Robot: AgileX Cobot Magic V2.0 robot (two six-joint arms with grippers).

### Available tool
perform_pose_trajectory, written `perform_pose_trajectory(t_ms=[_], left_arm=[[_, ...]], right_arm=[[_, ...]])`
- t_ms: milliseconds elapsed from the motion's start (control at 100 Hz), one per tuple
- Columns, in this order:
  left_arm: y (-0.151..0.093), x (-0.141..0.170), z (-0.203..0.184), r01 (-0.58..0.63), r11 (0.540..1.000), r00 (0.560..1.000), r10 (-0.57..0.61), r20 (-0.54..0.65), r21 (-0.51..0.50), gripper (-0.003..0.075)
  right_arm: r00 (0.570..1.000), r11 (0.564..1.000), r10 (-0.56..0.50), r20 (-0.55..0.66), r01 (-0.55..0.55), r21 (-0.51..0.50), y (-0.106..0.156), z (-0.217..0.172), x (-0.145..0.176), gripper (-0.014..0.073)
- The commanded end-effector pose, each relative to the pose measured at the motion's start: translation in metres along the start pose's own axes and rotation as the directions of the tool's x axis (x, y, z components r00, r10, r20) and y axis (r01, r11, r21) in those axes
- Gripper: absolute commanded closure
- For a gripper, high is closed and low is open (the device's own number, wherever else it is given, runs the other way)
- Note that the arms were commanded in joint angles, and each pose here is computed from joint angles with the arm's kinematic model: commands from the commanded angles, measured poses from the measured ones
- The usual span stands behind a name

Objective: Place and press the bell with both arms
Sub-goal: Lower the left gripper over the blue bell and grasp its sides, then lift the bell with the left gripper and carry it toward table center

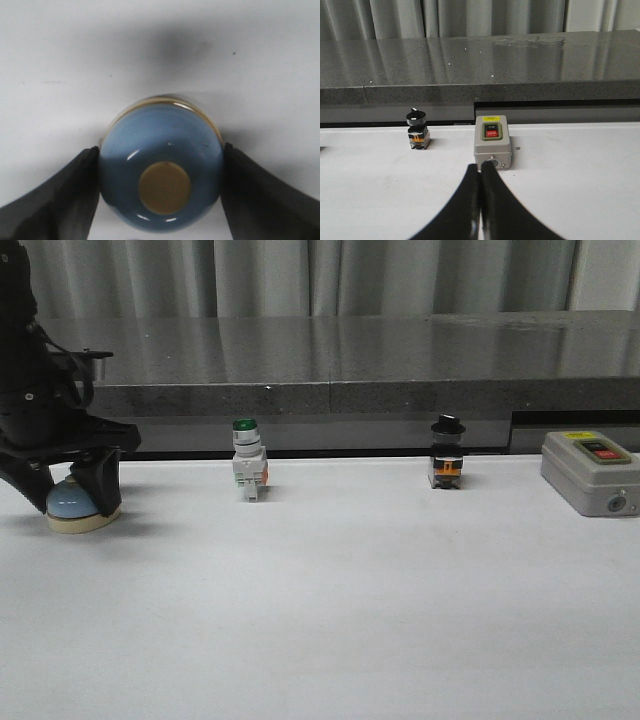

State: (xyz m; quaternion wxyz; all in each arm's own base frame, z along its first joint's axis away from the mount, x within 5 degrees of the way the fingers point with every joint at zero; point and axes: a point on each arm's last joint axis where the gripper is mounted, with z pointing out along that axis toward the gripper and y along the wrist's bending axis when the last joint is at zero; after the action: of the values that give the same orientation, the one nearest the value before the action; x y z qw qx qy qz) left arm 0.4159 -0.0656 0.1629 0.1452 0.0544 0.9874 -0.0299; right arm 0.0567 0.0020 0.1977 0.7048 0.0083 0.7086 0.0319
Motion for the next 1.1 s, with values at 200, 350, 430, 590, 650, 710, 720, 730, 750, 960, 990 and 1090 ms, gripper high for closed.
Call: perform_pose_trajectory(t_ms=[200,350,430,590,650,710,720,730,750,960,990,1090], left_arm=[[-0.012,-0.029,-0.068,-0.024,1.000,0.989,0.021,0.144,0.018,0.0482],[-0.032,-0.029,-0.099,-0.107,0.994,0.973,0.099,0.211,0.026,0.0482],[-0.046,-0.025,-0.113,-0.157,0.987,0.963,0.146,0.226,0.032,0.0482],[-0.082,-0.015,-0.135,-0.244,0.968,0.939,0.221,0.265,0.058,0.0482],[-0.096,-0.012,-0.137,-0.277,0.958,0.930,0.249,0.270,0.068,0.0482],[-0.112,-0.007,-0.137,-0.315,0.946,0.920,0.283,0.270,0.081,0.0482],[-0.114,-0.006,-0.137,-0.319,0.944,0.919,0.287,0.270,0.082,0.0482],[-0.118,-0.005,-0.137,-0.328,0.941,0.917,0.295,0.270,0.085,0.0482],[-0.124,-0.003,-0.137,-0.341,0.936,0.913,0.307,0.269,0.089,0.0482],[-0.179,0.017,-0.132,-0.463,0.877,0.866,0.417,0.275,0.129,0.0482],[-0.184,0.019,-0.128,-0.473,0.871,0.863,0.428,0.268,0.132,0.0482],[-0.206,0.030,-0.116,-0.516,0.844,0.846,0.475,0.244,0.148,0.0482]], right_arm=[[0.993,1.000,-0.015,0.115,0.015,0.003,0.000,-0.002,-0.014,0.0655],[0.993,1.000,-0.015,0.115,0.015,0.003,0.000,-0.002,-0.014,0.0655],[0.993,1.000,-0.015,0.115,0.015,0.003,0.000,-0.002,-0.014,0.0655],[0.993,1.000,-0.015,0.115,0.015,0.003,0.000,-0.002,-0.014,0.0655],[0.993,1.000,-0.015,0.115,0.015,0.003,0.000,-0.002,-0.014,0.0655],[0.993,1.000,-0.015,0.115,0.015,0.003,0.000,-0.002,-0.014,0.0655],[0.993,1.000,-0.015,0.115,0.015,0.003,0.000,-0.002,-0.014,0.0655],[0.993,1.000,-0.015,0.115,0.015,0.003,0.000,-0.002,-0.014,0.0655],[0.993,1.000,-0.015,0.115,0.015,0.003,0.000,-0.002,-0.014,0.0655],[0.993,1.000,-0.015,0.115,0.015,0.003,0.000,-0.002,-0.014,0.0655],[0.993,1.000,-0.015,0.115,0.015,0.003,0.000,-0.002,-0.014,0.0655],[0.993,1.000,-0.015,0.115,0.015,0.003,0.000,-0.002,-0.014,0.0655]])
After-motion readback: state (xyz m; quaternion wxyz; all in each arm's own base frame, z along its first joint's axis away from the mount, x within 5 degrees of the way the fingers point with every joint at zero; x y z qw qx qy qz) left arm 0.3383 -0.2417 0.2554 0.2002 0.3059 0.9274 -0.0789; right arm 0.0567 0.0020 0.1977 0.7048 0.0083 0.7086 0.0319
